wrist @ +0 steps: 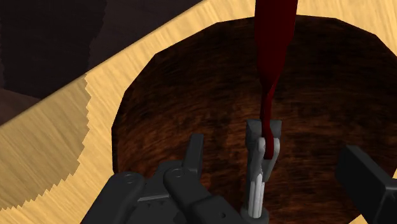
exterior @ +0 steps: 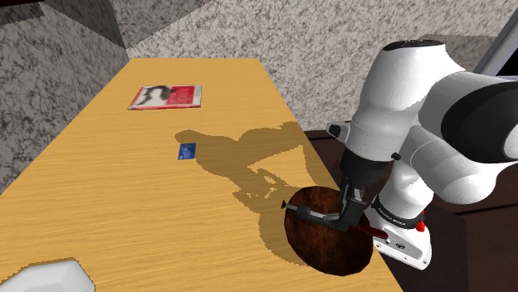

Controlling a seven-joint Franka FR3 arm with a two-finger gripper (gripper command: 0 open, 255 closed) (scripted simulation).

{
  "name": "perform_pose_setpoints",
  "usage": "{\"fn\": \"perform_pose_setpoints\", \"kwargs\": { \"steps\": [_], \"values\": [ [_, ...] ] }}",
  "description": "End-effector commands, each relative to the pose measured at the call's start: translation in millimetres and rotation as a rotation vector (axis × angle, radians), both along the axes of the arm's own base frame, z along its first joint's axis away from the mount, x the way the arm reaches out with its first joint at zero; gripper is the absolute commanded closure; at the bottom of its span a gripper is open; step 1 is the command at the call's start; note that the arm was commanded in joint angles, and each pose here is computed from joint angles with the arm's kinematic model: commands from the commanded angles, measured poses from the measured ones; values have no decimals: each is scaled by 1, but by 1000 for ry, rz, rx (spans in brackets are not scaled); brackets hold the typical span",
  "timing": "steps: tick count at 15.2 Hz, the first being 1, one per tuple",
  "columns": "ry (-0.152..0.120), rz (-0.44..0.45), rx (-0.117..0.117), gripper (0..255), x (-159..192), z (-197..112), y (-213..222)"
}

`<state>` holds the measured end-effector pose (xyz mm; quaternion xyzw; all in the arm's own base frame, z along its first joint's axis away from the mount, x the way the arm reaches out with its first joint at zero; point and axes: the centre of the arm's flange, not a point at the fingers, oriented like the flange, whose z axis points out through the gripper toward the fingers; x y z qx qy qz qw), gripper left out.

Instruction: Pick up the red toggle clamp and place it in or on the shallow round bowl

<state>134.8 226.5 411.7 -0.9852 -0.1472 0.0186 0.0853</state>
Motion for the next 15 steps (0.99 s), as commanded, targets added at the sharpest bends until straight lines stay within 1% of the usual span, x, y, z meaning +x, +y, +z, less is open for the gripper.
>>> {"fn": "perform_pose_setpoints", "kwargs": {
  "steps": [1, 3, 7, 15],
  "values": [
    [0, 0, 0, 0, 0, 0, 0],
    [0, 0, 0, 0, 0, 0, 0],
    [0, 0, 0, 0, 3, 49, -8],
    [0, 0, 0, 0, 3, 49, -8]
  ]
}}
